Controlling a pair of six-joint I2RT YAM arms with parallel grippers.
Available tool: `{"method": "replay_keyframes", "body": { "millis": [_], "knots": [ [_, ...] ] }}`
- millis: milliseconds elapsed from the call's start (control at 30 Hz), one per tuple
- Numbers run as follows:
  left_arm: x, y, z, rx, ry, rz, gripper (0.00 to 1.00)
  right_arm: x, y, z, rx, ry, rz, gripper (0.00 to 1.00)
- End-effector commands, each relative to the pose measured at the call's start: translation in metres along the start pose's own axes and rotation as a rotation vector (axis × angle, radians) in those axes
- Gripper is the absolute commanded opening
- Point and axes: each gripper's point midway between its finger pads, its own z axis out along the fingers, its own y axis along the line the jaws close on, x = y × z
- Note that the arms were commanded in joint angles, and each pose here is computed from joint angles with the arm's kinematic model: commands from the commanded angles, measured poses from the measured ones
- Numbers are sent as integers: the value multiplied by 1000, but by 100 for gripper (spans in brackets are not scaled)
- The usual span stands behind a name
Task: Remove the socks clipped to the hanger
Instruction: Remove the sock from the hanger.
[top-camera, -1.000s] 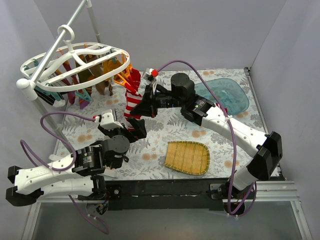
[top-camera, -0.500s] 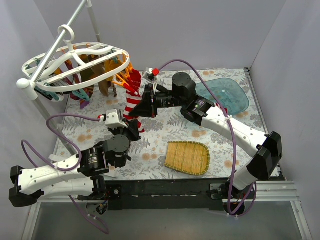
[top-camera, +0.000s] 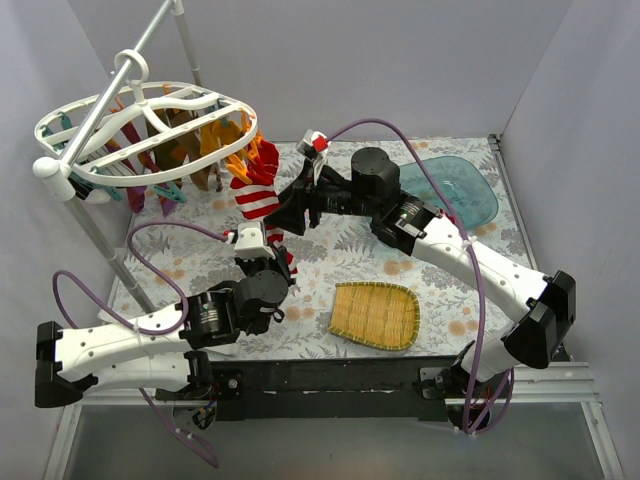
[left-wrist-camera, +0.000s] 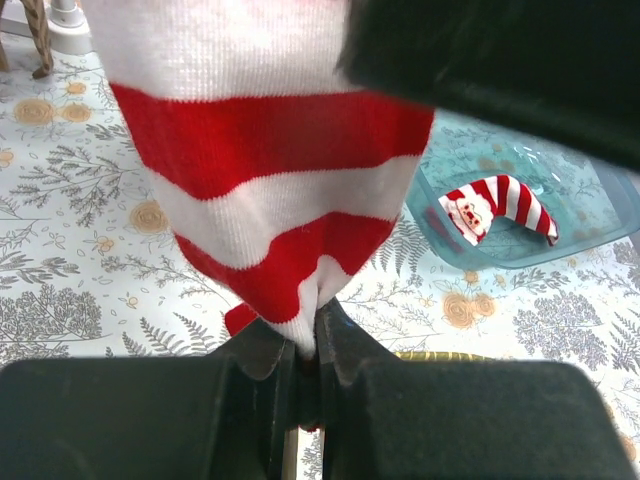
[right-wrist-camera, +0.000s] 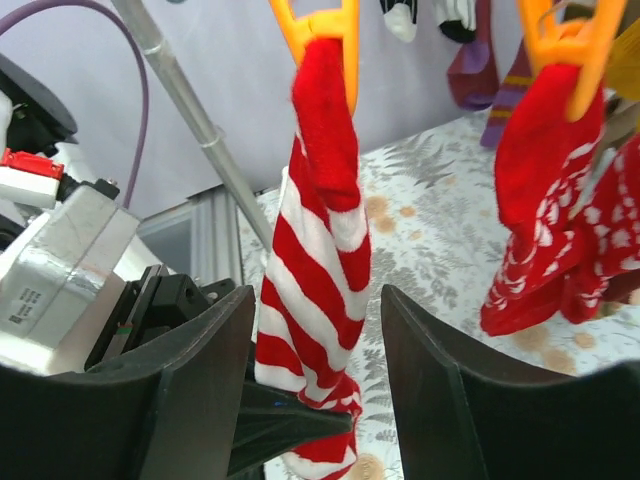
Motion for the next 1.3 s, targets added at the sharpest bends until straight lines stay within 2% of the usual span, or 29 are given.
{"method": "replay_keyframes", "body": {
  "millis": [0,200,533,867,1267],
  "knots": [
    [-4,-1,0,-1,1,-26,0,-35,6,-17,60,-94,-126,63],
    [-1,-5,2,4,9,-19,0,-71,15,-18,47,-144,-229,65],
    [-3,-9,3,15,14,-5,0,-112,16,1,46,-179,-286,67],
    [-6,-13,4,20,13,0,0,-107,19,35,44,-129,-308,67],
    [-8,-14,4,28,15,2,0,-105,19,59,164,-123,-385,69]
  ]
}}
